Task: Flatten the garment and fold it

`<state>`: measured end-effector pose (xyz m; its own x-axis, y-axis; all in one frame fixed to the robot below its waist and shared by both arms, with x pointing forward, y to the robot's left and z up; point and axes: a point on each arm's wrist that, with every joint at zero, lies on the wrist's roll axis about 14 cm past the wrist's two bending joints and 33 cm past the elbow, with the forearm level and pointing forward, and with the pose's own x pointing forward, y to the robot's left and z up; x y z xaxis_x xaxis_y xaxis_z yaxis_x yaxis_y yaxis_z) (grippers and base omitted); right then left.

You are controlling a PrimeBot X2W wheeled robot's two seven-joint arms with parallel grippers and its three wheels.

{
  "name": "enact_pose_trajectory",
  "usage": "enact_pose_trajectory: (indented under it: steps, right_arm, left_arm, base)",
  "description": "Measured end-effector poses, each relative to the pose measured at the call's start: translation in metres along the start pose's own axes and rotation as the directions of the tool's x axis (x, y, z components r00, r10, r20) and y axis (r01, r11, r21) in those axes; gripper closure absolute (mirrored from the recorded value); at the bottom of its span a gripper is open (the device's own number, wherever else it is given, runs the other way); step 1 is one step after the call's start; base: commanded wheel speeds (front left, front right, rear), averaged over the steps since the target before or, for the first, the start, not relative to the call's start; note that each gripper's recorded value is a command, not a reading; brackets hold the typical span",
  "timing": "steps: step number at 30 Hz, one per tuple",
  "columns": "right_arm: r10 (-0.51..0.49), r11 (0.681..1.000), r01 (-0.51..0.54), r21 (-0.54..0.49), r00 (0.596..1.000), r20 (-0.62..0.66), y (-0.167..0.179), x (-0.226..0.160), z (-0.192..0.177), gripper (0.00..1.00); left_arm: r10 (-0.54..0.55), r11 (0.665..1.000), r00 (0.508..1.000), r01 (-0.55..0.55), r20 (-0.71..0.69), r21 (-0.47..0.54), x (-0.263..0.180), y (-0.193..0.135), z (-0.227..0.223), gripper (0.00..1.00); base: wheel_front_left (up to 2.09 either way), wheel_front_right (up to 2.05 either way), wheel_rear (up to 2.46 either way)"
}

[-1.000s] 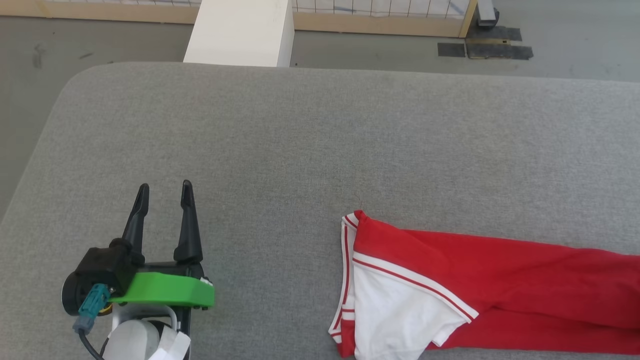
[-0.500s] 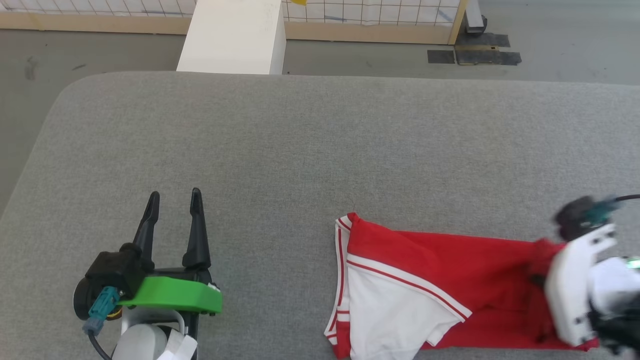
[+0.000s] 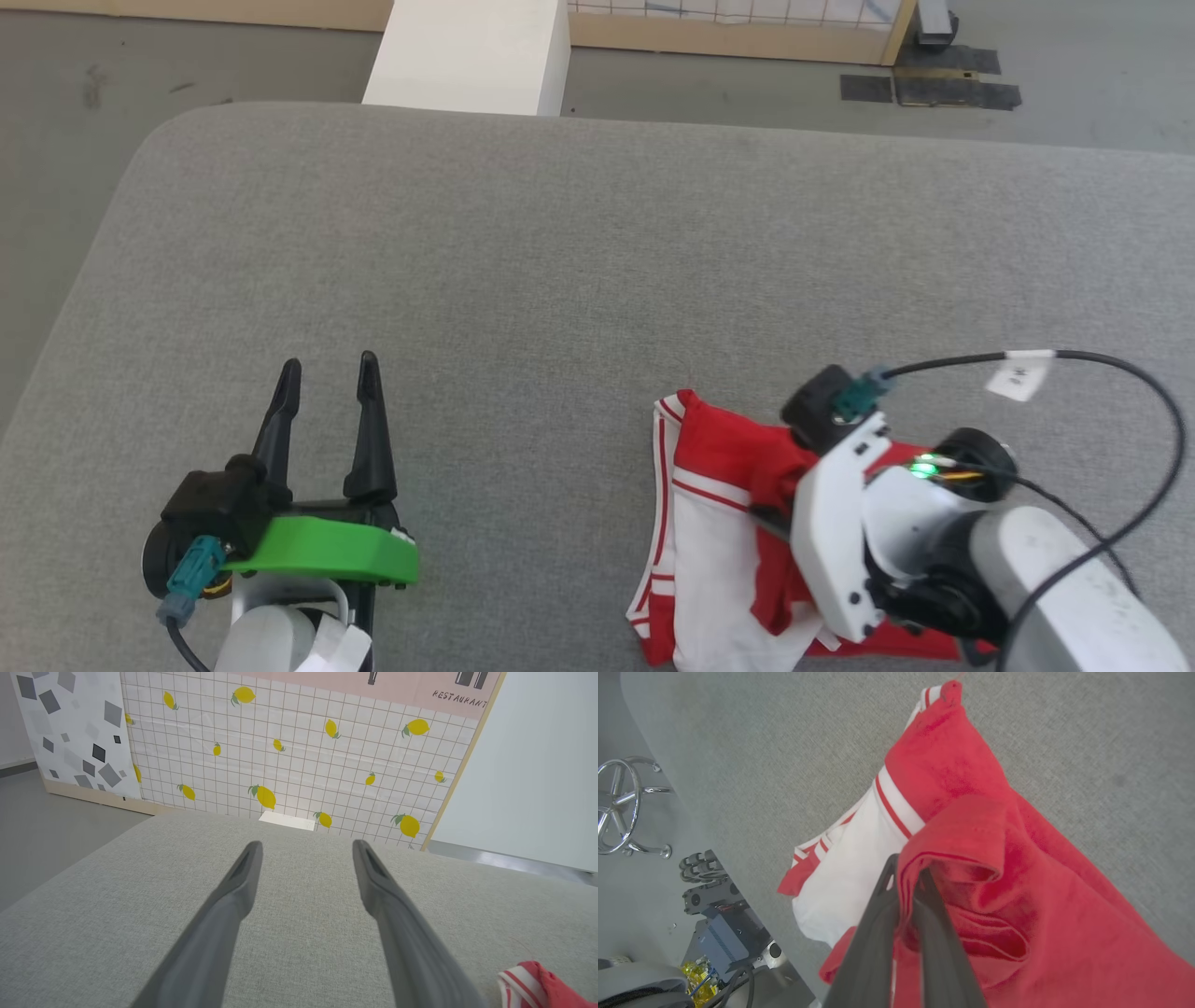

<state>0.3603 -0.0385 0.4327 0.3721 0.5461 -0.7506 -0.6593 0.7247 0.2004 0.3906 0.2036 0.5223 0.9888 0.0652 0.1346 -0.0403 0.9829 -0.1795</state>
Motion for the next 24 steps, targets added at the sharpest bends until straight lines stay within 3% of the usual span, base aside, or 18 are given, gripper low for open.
enact_pose_trajectory:
  steps: [12,13,14,15,24]
  right_arm:
    - [0.009,1.0,-0.008,0.023,0.998,-0.06,0.005,0.046,-0.022,1.0]
    - [0.009,1.0,-0.007,0.024,0.998,-0.055,0.005,0.047,-0.021,0.93]
    - [0.011,1.0,-0.01,0.021,0.999,-0.052,0.007,0.048,-0.021,0.34]
    - [0.018,1.0,-0.017,0.023,0.999,-0.042,0.01,0.049,-0.019,0.0]
    - [0.128,0.992,-0.125,-0.031,0.984,0.123,0.049,0.031,0.033,0.0]
  left_arm:
    - [0.018,1.0,1.0,-0.018,-0.01,-0.001,-0.002,0.005,-0.003,0.0]
    - [0.018,1.0,1.0,-0.018,-0.01,-0.002,-0.002,0.004,-0.003,0.0]
    - [0.017,1.0,1.0,-0.017,-0.009,-0.002,-0.002,0.004,-0.003,0.0]
    - [0.017,1.0,1.0,-0.017,-0.008,-0.003,-0.002,0.004,-0.003,0.0]
    - [-0.005,1.0,1.0,0.005,-0.001,-0.015,-0.002,-0.003,0.0,0.0]
  base:
    - [0.0,0.0,0.0]
    - [0.0,0.0,0.0]
    - [0.0,0.0,0.0]
    - [0.0,0.0,0.0]
    - [0.0,0.0,0.0]
